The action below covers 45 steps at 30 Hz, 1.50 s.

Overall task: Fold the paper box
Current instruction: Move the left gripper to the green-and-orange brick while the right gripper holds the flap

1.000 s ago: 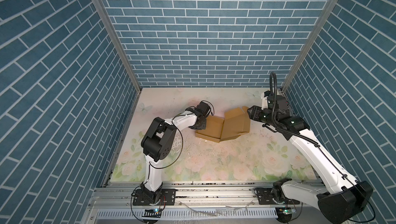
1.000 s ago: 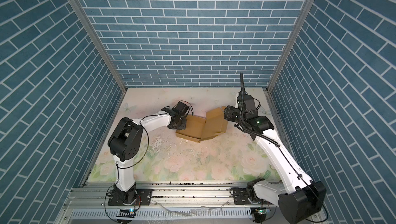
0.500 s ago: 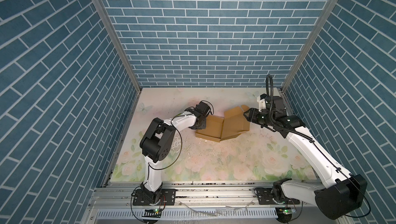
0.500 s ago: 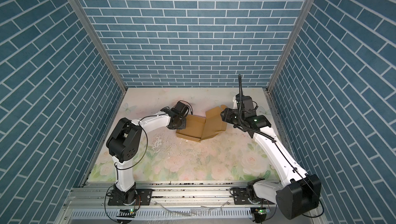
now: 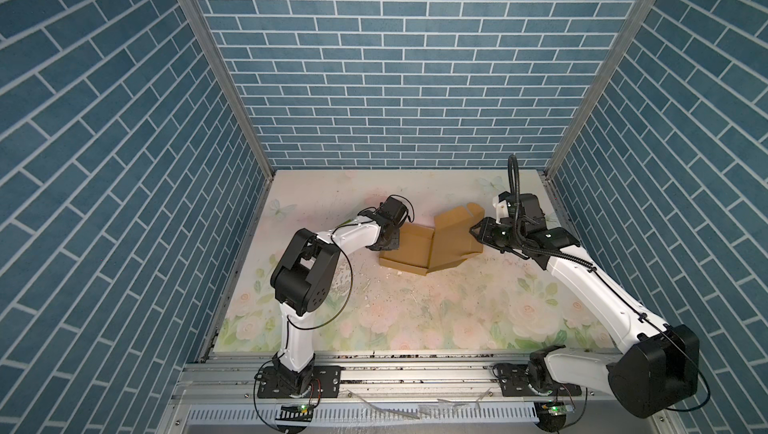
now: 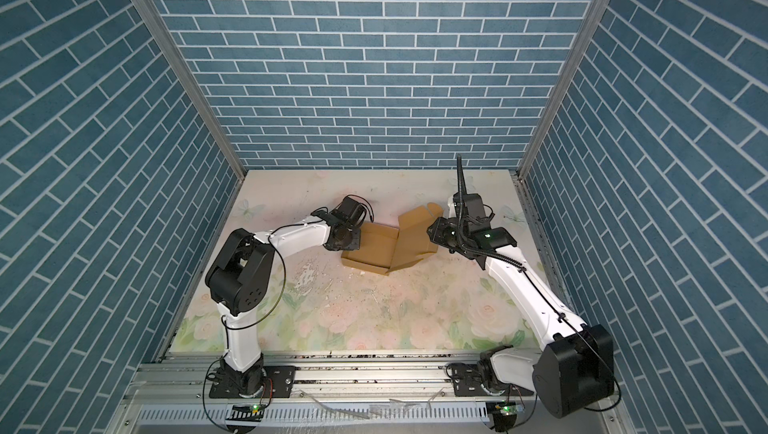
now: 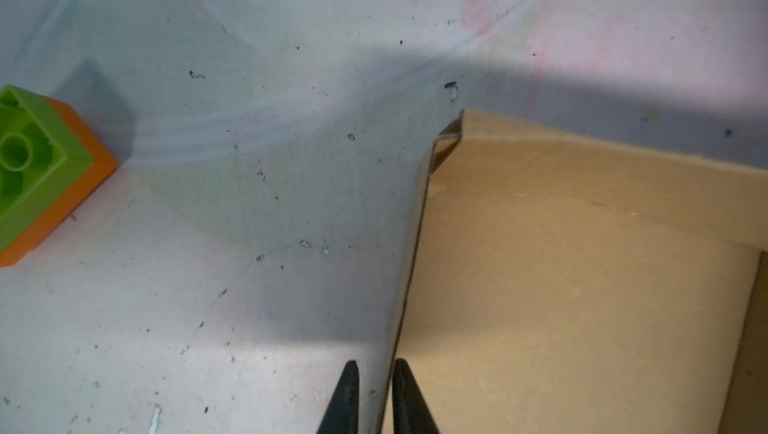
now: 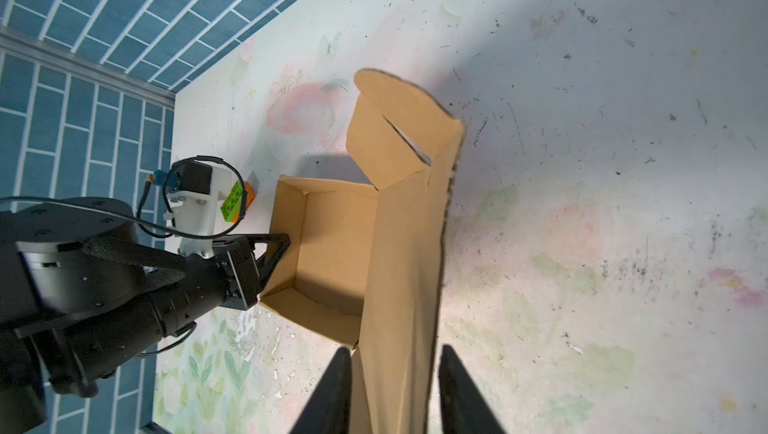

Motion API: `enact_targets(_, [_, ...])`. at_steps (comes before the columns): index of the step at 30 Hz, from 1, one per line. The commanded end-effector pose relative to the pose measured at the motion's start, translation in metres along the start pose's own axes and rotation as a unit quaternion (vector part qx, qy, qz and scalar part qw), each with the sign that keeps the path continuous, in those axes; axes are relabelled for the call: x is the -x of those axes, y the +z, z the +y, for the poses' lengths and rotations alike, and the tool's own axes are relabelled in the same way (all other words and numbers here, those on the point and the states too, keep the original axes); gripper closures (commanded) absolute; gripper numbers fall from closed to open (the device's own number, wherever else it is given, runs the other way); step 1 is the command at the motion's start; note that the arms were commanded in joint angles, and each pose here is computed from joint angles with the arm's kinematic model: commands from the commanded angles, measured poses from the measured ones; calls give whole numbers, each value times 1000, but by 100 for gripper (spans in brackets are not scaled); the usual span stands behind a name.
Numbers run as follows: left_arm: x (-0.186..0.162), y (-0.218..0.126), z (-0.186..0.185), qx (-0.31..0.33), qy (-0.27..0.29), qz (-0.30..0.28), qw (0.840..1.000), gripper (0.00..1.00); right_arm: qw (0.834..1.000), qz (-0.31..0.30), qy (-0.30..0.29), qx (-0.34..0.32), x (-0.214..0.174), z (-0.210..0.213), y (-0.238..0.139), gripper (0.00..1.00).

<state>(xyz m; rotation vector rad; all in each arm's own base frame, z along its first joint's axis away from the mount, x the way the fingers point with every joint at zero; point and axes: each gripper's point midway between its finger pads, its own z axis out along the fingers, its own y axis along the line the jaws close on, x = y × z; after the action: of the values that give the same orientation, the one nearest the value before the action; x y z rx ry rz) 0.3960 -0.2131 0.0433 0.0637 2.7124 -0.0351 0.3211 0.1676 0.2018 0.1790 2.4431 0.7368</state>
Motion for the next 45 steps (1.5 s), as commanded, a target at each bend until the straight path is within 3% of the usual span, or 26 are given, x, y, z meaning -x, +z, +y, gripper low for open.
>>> enact_targets(1, [5,-11,5,6,-6,-15,1000,81,1000,-19,19,9,7,1,3,72])
enact_targets(6, [9,-15,5,4,-6,-23,1000,77,999,-22,24,12,9,1,9,88])
enact_targets(10, [20,-30,6,2,-4,-45,999,58,999,-29,19,9,13,1,9,100])
enact_targets(13, [27,-40,6,5,4,-52,999,40,999,-34,11,6,16,1,8,100])
enact_targets(15, [31,-45,7,5,10,-55,998,34,999,-35,7,5,16,0,9,100])
enact_targets(23, [41,-66,23,19,7,-72,997,22,999,-41,-10,1,19,1,6,100])
enact_targets(29, [43,-67,81,59,-81,-63,993,15,999,-47,-24,2,21,1,5,100])
enact_targets(34, [43,-58,118,109,-135,-51,983,1,998,-39,-41,3,19,2,8,100])
enact_targets(45, [39,-11,145,104,-265,-7,959,1,997,-19,-64,24,13,9,15,100])
